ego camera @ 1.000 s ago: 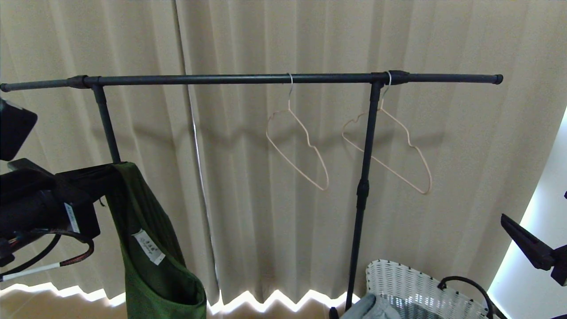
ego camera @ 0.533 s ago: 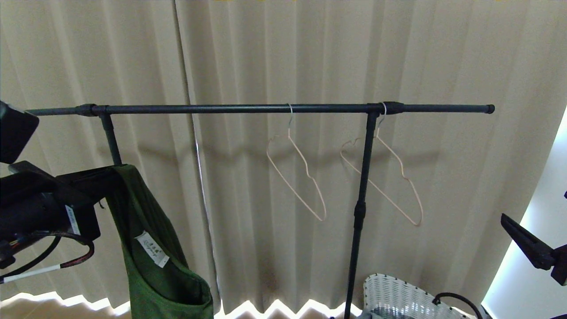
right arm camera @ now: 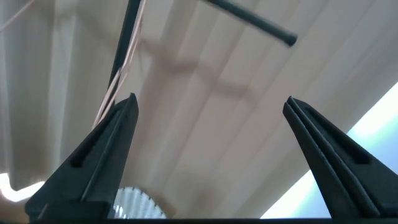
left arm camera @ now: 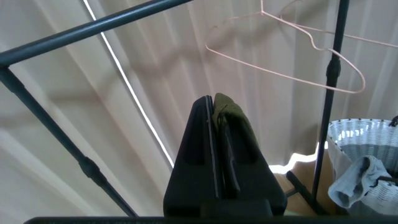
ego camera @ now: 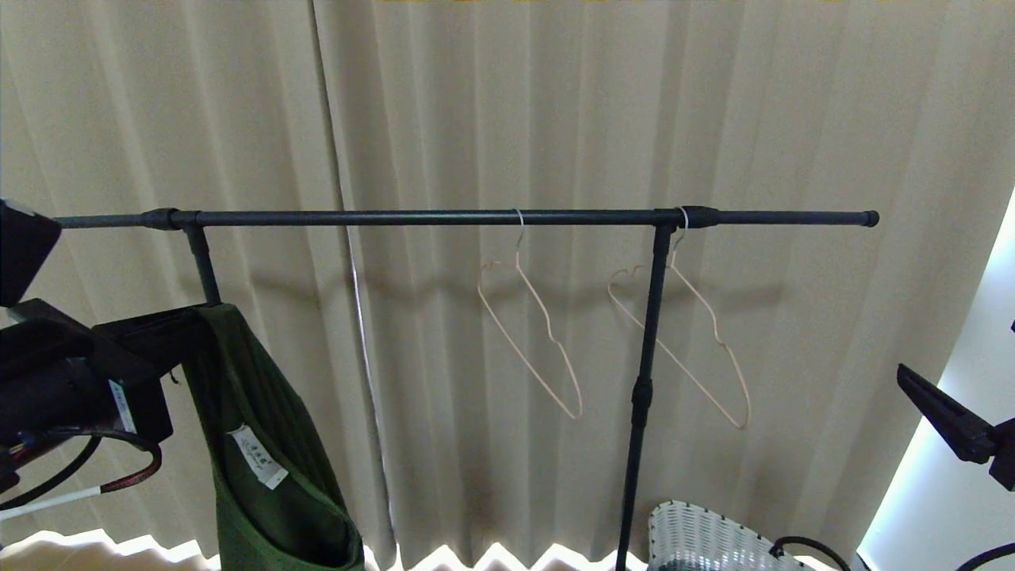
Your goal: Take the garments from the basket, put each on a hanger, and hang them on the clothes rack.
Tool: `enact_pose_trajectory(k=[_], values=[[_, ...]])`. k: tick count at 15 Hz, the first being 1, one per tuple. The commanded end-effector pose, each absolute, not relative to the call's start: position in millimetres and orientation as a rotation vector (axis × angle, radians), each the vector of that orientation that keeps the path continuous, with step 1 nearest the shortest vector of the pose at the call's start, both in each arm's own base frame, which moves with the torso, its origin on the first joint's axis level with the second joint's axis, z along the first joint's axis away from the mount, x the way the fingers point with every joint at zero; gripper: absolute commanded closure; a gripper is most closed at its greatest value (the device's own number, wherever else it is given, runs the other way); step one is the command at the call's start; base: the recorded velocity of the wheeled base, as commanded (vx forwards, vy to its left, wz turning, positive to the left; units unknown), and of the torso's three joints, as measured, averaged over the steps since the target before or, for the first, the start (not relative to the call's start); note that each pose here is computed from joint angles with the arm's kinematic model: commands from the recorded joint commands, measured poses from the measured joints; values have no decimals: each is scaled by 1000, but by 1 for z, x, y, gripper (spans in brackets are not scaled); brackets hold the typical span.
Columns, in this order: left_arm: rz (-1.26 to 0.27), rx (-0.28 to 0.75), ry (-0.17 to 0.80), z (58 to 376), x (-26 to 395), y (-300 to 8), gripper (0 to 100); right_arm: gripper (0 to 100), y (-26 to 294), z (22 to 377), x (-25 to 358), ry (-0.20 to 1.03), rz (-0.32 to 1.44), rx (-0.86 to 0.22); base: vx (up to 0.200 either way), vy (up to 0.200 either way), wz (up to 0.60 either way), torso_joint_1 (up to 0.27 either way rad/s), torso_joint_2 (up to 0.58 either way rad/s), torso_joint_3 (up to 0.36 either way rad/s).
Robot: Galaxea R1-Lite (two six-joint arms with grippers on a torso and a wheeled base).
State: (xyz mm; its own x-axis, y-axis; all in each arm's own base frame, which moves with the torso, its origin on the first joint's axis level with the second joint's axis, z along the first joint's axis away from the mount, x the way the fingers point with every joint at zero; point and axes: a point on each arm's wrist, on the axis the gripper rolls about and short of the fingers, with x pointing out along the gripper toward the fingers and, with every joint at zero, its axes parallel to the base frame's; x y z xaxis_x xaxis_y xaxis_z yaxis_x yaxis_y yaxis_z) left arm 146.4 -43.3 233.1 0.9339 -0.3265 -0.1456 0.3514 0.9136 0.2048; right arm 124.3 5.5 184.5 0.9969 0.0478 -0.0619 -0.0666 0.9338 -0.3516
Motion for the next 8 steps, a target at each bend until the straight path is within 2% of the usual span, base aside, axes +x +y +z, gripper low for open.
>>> enact_pose_trajectory(k=[1, 2, 5, 8], values=[[-350, 230, 112, 232, 146, -43, 100, 0, 6, 202, 135, 100, 68, -361, 0, 0, 0, 0, 0, 0], [-350, 230, 112, 231, 144, -43, 100, 0, 6, 214, 138, 253, 89, -359, 0, 0, 0, 0, 0, 0], [-338, 227, 115, 230, 143, -40, 100, 0, 9, 234, 145, 470, 126, -317, 0, 0, 0, 0, 0, 0], [-328, 225, 123, 229, 144, -39, 100, 0, 10, 228, 159, 533, 51, -349, 0, 0, 0, 0, 0, 0]])
